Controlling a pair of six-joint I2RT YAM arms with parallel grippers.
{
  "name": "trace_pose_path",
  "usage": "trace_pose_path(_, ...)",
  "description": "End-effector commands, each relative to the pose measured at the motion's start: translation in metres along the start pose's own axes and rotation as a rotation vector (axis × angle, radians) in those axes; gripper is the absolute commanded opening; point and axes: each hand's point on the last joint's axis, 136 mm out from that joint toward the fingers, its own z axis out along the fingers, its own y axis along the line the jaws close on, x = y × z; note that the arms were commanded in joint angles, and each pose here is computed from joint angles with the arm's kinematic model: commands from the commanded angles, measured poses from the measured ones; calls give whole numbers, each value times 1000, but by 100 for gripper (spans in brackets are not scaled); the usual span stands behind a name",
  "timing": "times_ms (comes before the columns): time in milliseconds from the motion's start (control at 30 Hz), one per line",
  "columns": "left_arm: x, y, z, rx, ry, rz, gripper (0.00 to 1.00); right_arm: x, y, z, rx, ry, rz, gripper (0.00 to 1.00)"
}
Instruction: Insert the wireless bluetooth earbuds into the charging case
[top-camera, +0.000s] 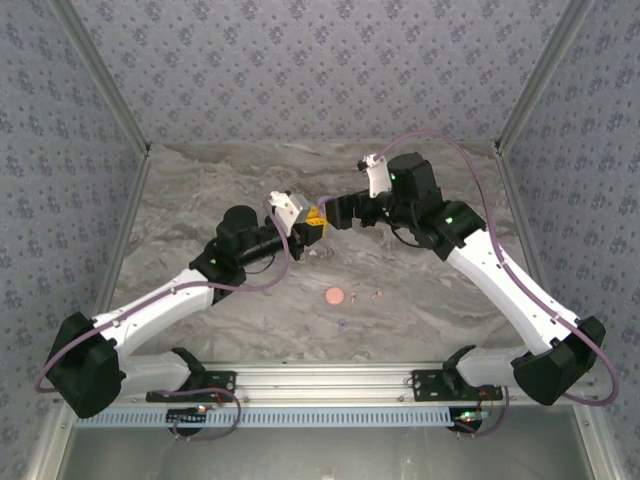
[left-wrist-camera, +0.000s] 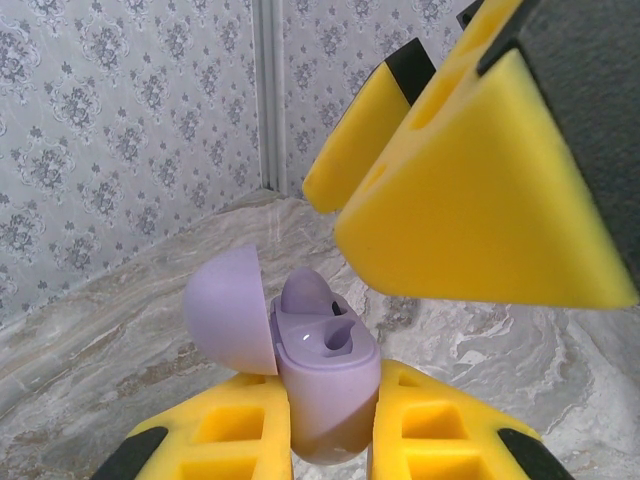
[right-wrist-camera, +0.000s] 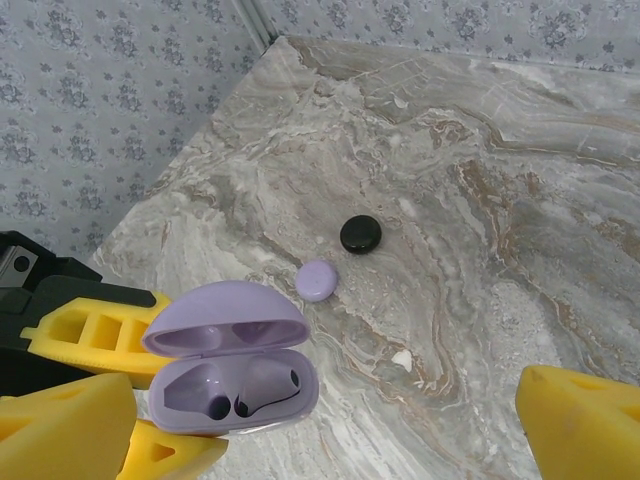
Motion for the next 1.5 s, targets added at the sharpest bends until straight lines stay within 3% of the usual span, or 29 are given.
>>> trace_pose_path(0,-26,-5,-1,20,-82,14,0,-14,4,-5,-21,-32,18,100)
trace_pose_path(233,-29,-7,-3,25,-92,19,0,-17,-8,-28,-26,-74,57,100)
trace_pose_path(367,-31,-6,-6,8,-102,18,0,0,-28,-41,52,-24,64,100)
trace_pose_path(533,-24,6,-18,-66,-83,14,0,59,-52,-49,169,132,146,97)
trace_pose_path(733,-5,25,-41,-164,-55,-39,0,153,-55,-27,197,326,337,80)
trace_pose_path(933,12,50,-72,-283,-49,-114,0,226,-36,5,223,527,412,68)
trace_pose_path(1200,21,48,-93,-320,0,-67,0,276,-22,30,333,726,375,58)
trace_pose_path(1467,19,45,-95,-308,6,-43,0,304,-7,59,378,845,308,54)
